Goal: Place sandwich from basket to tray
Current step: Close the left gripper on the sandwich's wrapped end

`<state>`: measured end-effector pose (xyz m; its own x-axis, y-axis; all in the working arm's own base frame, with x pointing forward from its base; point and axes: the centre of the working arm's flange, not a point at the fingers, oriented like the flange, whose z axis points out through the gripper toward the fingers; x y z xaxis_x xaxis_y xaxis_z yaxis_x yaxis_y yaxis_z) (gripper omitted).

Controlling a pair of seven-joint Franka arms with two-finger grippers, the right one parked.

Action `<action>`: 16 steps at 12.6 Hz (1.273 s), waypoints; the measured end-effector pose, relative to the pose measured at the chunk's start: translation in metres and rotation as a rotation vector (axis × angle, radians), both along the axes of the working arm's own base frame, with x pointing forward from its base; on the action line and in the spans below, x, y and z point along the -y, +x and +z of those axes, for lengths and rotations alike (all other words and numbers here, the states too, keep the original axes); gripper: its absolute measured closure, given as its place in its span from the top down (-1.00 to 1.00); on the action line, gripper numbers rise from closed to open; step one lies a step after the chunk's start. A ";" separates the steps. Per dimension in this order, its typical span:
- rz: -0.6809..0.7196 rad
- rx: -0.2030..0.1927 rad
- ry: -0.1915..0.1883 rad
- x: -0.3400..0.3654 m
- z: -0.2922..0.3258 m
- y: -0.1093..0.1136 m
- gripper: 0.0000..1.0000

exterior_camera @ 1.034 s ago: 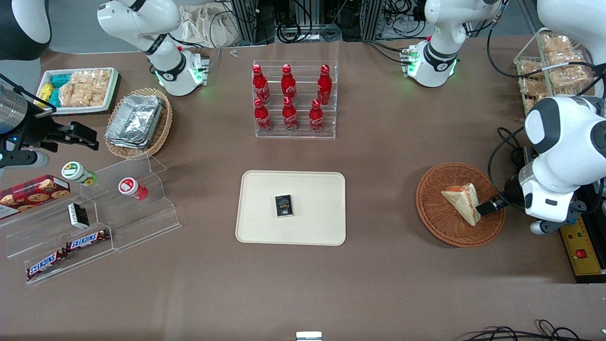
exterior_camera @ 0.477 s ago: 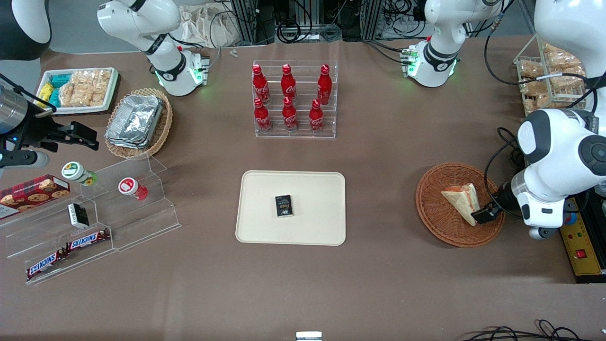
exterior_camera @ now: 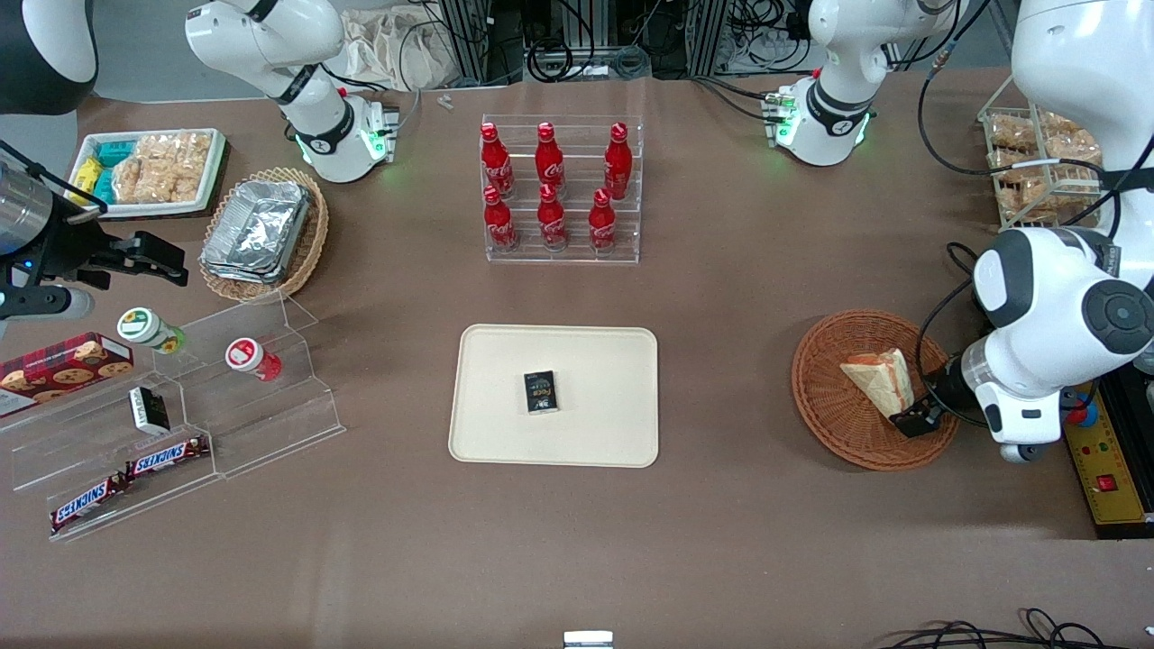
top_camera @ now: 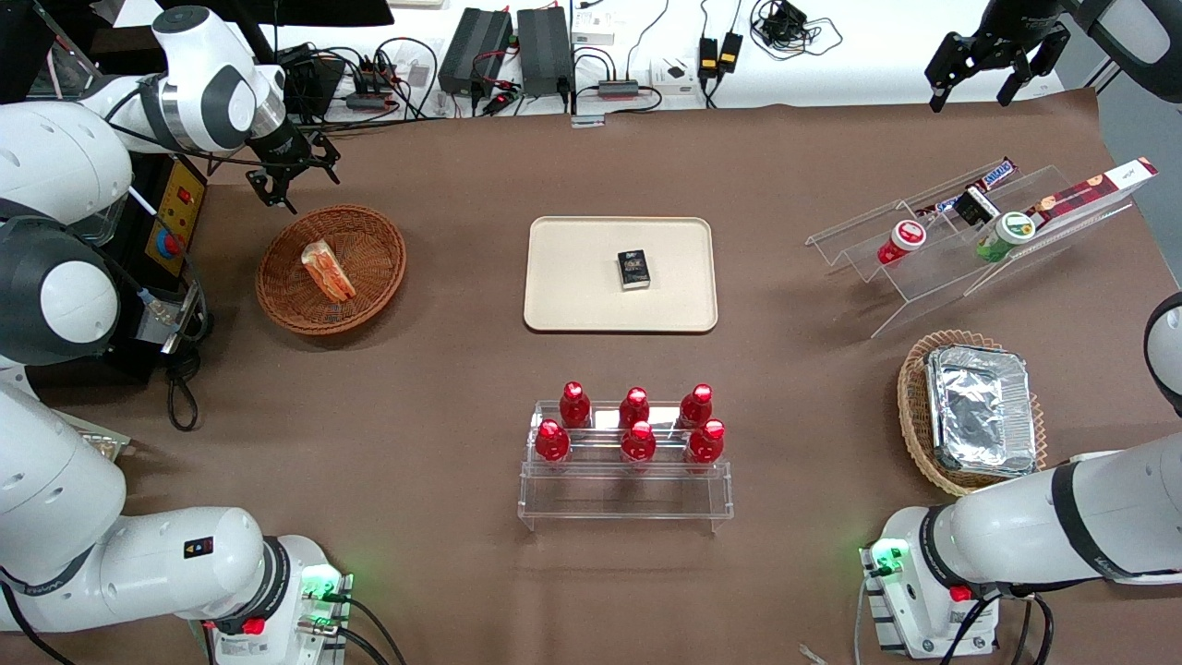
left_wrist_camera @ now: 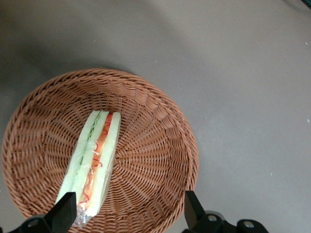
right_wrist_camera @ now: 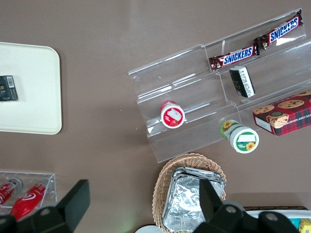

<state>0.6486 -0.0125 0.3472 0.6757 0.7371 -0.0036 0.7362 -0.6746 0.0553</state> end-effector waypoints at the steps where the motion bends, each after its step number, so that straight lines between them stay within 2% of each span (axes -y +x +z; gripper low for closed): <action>1: 0.031 -0.008 -0.004 0.001 -0.008 0.001 1.00; 3: 0.059 -0.046 -0.001 0.001 -0.029 -0.003 1.00; 6: 0.051 -0.108 0.046 -0.009 -0.059 -0.020 1.00; 10: 0.062 -0.158 0.072 -0.031 -0.081 -0.036 1.00; 12: 0.059 -0.160 0.076 -0.033 -0.091 -0.043 1.00; 16: 0.064 -0.115 0.062 -0.026 -0.117 -0.058 0.96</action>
<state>0.5905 0.0137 0.2299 0.6254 0.7796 -0.0315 0.7766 -0.6259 -0.0722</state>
